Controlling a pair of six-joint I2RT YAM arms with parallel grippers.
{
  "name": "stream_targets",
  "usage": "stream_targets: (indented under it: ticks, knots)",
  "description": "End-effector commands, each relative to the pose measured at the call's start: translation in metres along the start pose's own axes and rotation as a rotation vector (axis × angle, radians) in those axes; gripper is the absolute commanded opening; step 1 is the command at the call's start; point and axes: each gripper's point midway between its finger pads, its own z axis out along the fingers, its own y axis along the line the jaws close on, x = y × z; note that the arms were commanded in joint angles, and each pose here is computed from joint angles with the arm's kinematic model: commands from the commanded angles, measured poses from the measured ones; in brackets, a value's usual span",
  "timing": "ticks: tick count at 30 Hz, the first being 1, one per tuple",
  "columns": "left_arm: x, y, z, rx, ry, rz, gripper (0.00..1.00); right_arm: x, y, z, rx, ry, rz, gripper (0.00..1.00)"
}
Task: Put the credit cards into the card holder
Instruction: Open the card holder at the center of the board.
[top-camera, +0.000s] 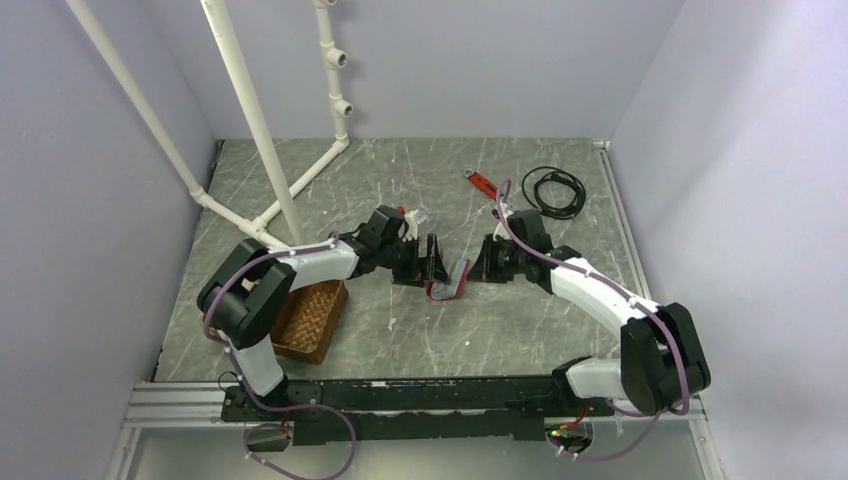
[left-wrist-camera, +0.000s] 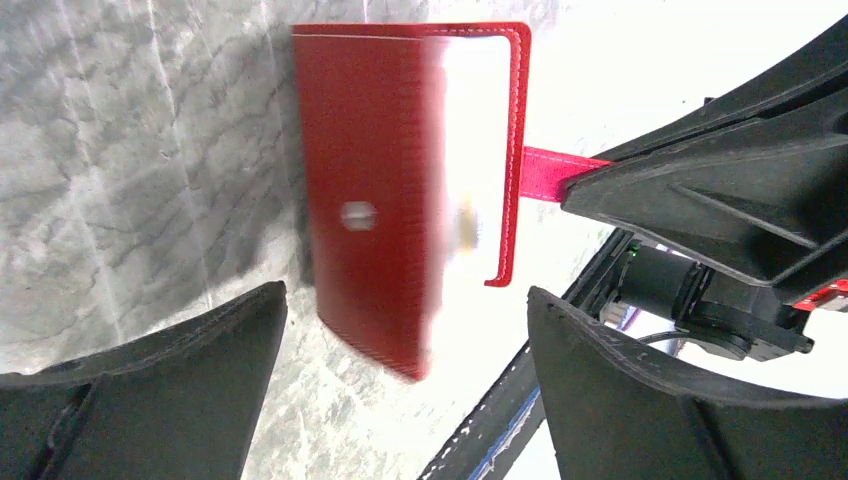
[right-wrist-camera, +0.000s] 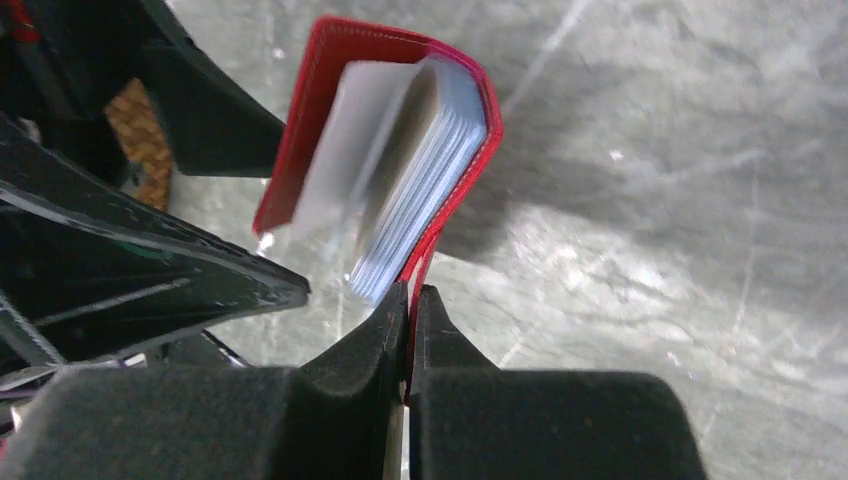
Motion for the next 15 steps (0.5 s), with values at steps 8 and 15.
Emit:
stream_targets:
  ticks: [8,15]
  knots:
    - [-0.013,-0.009,0.003,-0.066,0.012,0.078,0.89,-0.019,0.027,0.0,-0.102,0.018,-0.068,0.0]
    - [-0.012,-0.001,0.011,-0.167,0.043,0.134,0.95,-0.021,0.033,-0.006,-0.119,-0.003,-0.07,0.0]
